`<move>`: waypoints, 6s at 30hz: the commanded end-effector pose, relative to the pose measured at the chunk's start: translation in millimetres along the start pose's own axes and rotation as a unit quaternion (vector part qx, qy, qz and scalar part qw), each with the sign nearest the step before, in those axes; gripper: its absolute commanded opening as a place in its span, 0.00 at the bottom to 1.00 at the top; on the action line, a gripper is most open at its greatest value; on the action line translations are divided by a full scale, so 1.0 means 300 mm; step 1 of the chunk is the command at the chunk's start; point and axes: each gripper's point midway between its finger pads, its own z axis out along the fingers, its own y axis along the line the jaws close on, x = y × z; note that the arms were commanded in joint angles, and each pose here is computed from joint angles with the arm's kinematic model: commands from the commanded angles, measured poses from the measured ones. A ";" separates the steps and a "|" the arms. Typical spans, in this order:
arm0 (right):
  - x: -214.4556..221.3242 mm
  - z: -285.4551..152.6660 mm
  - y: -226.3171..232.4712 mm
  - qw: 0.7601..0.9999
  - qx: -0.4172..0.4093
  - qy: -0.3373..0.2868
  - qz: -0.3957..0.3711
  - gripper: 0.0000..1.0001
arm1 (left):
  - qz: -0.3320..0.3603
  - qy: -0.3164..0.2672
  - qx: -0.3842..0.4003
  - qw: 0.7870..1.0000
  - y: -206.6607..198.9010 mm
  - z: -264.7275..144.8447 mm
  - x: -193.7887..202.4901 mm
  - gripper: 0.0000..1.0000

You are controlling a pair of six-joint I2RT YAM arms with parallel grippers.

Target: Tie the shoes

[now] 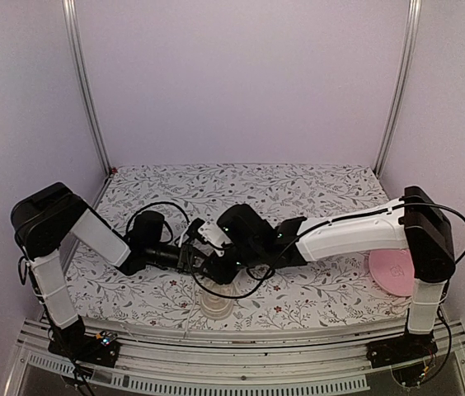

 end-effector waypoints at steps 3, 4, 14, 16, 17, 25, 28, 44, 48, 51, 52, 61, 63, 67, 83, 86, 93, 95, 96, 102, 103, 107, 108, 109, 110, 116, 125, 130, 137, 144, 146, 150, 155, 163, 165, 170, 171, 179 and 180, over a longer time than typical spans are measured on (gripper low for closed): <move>-0.002 0.032 -0.011 0.999 0.027 0.006 -0.023 0.44 | 0.008 -0.001 0.007 1.000 -0.022 0.001 0.003 0.00; 0.002 0.035 -0.011 0.999 0.028 0.007 -0.024 0.42 | 0.009 -0.002 0.006 1.000 -0.023 0.001 0.002 0.00; 0.001 0.036 -0.002 0.999 0.027 0.004 -0.030 0.17 | 0.008 -0.002 0.006 1.000 -0.023 0.001 0.002 0.00; 0.005 0.037 0.005 0.999 0.024 0.005 -0.032 0.14 | 0.007 -0.002 0.006 1.000 -0.022 0.000 0.003 0.00; 0.009 0.038 0.007 0.999 0.023 0.006 -0.033 0.12 | 0.007 -0.002 0.005 1.000 -0.022 0.000 0.004 0.00; -0.019 -0.010 -0.014 0.999 0.043 -0.015 -0.018 0.02 | 0.009 -0.014 -0.007 1.000 -0.015 -0.009 -0.004 0.00; -0.036 -0.052 -0.061 0.997 0.077 -0.028 0.004 0.02 | 0.011 -0.028 -0.022 0.999 -0.008 -0.025 -0.016 0.00; 0.193 -0.167 -0.347 0.973 0.112 -0.015 0.201 0.02 | -0.015 -0.090 -0.125 0.988 0.072 -0.152 0.020 0.00; 0.231 -0.184 -0.393 0.967 0.107 -0.018 0.231 0.02 | -0.040 -0.105 -0.188 0.976 0.142 -0.204 0.034 0.00; 0.254 -0.190 -0.414 0.964 0.106 -0.016 0.245 0.02 | -0.054 -0.120 -0.226 0.965 0.184 -0.247 0.041 0.00; 0.260 -0.191 -0.418 0.963 0.107 -0.015 0.247 0.02 | -0.058 -0.125 -0.236 0.962 0.193 -0.263 0.042 0.00; 0.273 -0.196 -0.399 0.963 0.085 -0.018 0.255 0.02 | -0.012 -0.120 -0.198 0.973 0.133 -0.263 0.012 0.00; 0.263 -0.203 -0.390 0.964 0.076 -0.022 0.255 0.02 | 0.019 -0.106 -0.167 0.980 0.082 -0.235 -0.009 0.16; 0.242 -0.228 -0.376 0.964 0.062 -0.032 0.257 0.31 | 0.084 -0.077 -0.141 0.983 -0.012 -0.150 -0.040 0.56; 0.247 -0.239 -0.500 0.918 -0.007 -0.080 0.389 0.67 | 0.269 0.004 -0.136 0.953 -0.132 0.101 -0.130 0.57; 0.248 -0.195 -0.486 0.908 -0.035 -0.072 0.411 0.65 | 0.256 0.000 -0.162 0.953 -0.098 0.109 -0.135 0.55; 0.236 -0.150 -0.448 0.897 -0.090 -0.069 0.427 0.60 | 0.212 -0.075 -0.171 0.959 -0.115 0.036 -0.139 0.64; 0.233 -0.142 -0.439 0.896 -0.102 -0.068 0.428 0.58 | 0.204 -0.089 -0.173 0.959 -0.121 0.012 -0.133 0.65; 0.230 -0.139 -0.432 0.895 -0.109 -0.068 0.428 0.55 | 0.199 -0.095 -0.177 0.959 -0.119 0.001 -0.132 0.65; 0.230 -0.124 -0.412 0.888 -0.130 -0.068 0.436 0.35 | 0.175 -0.103 -0.190 0.960 -0.094 -0.037 -0.096 0.66; 0.229 -0.124 -0.410 0.887 -0.133 -0.069 0.438 0.27 | 0.172 -0.105 -0.190 0.961 -0.093 -0.041 -0.092 0.66; 0.219 -0.136 -0.421 0.884 -0.125 -0.080 0.444 0.04 | 0.160 -0.119 -0.183 0.963 -0.086 -0.063 -0.071 0.67; 0.219 -0.143 -0.427 0.883 -0.120 -0.084 0.445 0.03 | 0.156 -0.121 -0.180 0.964 -0.085 -0.068 -0.065 0.67; 0.217 -0.151 -0.434 0.883 -0.115 -0.088 0.446 0.03 | 0.153 -0.123 -0.176 0.965 -0.084 -0.071 -0.063 0.67; 0.218 -0.161 -0.446 0.883 -0.107 -0.094 0.447 0.02 | 0.148 -0.124 -0.173 0.966 -0.082 -0.073 -0.060 0.67; 0.270 -0.207 -0.510 0.878 -0.070 -0.105 0.462 0.02 | 0.122 -0.120 -0.156 0.973 -0.074 -0.059 -0.042 0.67; 0.351 -0.252 -0.574 0.864 -0.016 -0.112 0.490 0.02 | 0.080 -0.134 -0.122 0.980 -0.079 -0.034 -0.054 0.67; 0.331 -0.303 -0.575 0.871 -0.006 -0.132 0.473 0.43 | 0.056 -0.127 -0.111 0.984 -0.065 -0.005 -0.055 0.63; 0.239 -0.341 -0.466 0.912 -0.063 -0.145 0.378 0.68 | 0.040 -0.121 -0.104 0.986 -0.050 0.025 -0.063 0.58; 0.201 -0.266 -0.337 0.932 -0.118 -0.117 0.322 0.68 | 0.035 -0.116 -0.105 0.987 -0.038 0.044 -0.071 0.57; 0.194 -0.248 -0.315 0.935 -0.127 -0.111 0.313 0.67 | 0.031 -0.112 -0.110 0.987 -0.027 0.048 -0.069 0.55; 0.188 -0.219 -0.302 0.935 -0.137 -0.102 0.310 0.64 | 0.025 -0.108 -0.115 0.987 -0.014 0.055 -0.063 0.51; 0.190 -0.193 -0.293 0.937 -0.143 -0.090 0.306 0.57 | 0.024 -0.104 -0.117 0.987 -0.008 0.059 -0.063 0.44; 0.201 -0.173 -0.277 0.939 -0.147 -0.078 0.301 0.34 | 0.024 -0.102 -0.114 0.988 -0.013 0.057 -0.052 0.25; 0.204 -0.170 -0.282 0.940 -0.141 -0.077 0.301 0.25 | 0.023 -0.102 -0.113 0.988 -0.012 0.056 -0.051 0.16; 0.199 -0.170 -0.303 0.943 -0.123 -0.080 0.298 0.04 | 0.024 -0.107 -0.111 0.988 -0.022 0.048 -0.053 0.00; 0.200 -0.170 -0.312 0.944 -0.114 -0.080 0.299 0.03 | 0.024 -0.110 -0.112 0.987 -0.021 0.042 -0.055 0.00; 0.233 -0.192 -0.405 0.944 -0.037 -0.078 0.319 0.02 | 0.011 -0.145 -0.146 0.979 0.007 -0.030 -0.059 0.00; 0.243 -0.196 -0.417 0.942 -0.031 -0.077 0.325 0.02 | 0.007 -0.150 -0.150 0.977 0.013 -0.043 -0.058 0.00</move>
